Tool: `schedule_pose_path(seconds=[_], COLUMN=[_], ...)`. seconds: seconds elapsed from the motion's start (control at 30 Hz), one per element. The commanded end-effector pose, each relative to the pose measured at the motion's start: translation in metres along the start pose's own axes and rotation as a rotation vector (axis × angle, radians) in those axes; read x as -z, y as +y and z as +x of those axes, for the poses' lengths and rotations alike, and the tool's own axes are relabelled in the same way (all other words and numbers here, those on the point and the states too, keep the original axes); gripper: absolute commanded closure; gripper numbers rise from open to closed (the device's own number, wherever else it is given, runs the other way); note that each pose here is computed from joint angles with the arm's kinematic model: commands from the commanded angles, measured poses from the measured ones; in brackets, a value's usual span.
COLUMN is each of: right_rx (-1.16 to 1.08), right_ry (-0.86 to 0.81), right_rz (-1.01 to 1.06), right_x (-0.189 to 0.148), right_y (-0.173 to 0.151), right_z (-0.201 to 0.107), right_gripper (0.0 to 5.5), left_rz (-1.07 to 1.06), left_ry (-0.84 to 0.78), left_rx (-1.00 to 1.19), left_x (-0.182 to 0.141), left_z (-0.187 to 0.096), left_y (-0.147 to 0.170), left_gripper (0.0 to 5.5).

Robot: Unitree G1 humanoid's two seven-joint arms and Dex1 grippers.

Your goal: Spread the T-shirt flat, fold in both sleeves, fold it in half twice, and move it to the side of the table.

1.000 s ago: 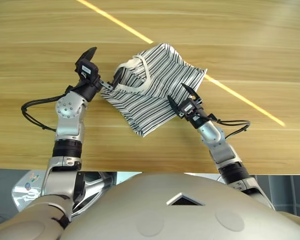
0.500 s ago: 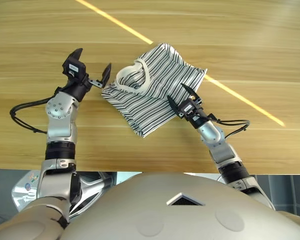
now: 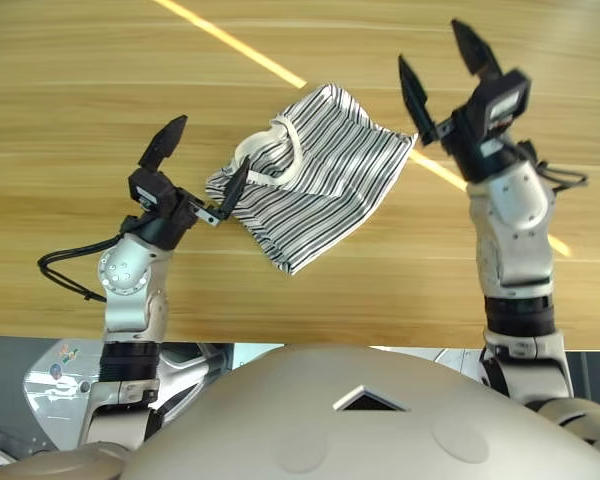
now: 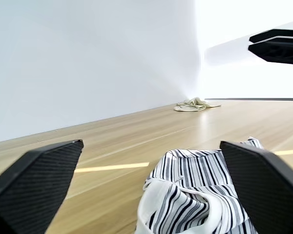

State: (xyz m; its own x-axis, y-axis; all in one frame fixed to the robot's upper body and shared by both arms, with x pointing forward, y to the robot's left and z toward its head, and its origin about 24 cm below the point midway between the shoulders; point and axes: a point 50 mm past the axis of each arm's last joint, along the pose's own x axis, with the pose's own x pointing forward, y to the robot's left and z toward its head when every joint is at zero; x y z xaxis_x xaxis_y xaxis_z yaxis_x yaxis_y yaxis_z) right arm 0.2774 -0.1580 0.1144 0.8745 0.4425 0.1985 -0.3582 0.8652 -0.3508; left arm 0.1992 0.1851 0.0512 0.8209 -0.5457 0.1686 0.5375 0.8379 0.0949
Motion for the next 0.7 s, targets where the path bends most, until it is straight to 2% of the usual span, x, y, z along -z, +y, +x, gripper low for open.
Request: schedule_pose_path(seconds=[0.03, 0.17, 0.27, 0.43, 0.7], right_rx=[-0.010, -0.062, -0.082, -0.137, -0.267], right_ry=[0.152, 0.223, 0.278, 0.244, 0.342], right_rz=[-0.079, -0.111, -0.130, -0.123, -0.132], right_x=[0.035, 0.056, 0.069, 0.073, 0.100], right_y=[0.003, 0.021, 0.030, 0.042, 0.077], right_z=[0.037, 0.066, 0.074, 0.066, 0.040], right_gripper=[2.34, 2.34, 2.34, 2.34, 2.34], left_rz=[-0.030, 0.033, 0.102, 0.089, 0.178], left_ry=[0.057, 0.210, 0.295, 0.257, 0.216], left_rx=[0.060, 0.145, 0.214, 0.316, 0.217], left_x=[0.010, 0.039, 0.056, 0.060, 0.044], left_z=[0.029, 0.035, 0.030, 0.006, -0.014], left_y=[-0.015, -0.023, -0.024, -0.030, -0.006], left_gripper=[0.30, 0.30, 0.30, 0.30, 0.30])
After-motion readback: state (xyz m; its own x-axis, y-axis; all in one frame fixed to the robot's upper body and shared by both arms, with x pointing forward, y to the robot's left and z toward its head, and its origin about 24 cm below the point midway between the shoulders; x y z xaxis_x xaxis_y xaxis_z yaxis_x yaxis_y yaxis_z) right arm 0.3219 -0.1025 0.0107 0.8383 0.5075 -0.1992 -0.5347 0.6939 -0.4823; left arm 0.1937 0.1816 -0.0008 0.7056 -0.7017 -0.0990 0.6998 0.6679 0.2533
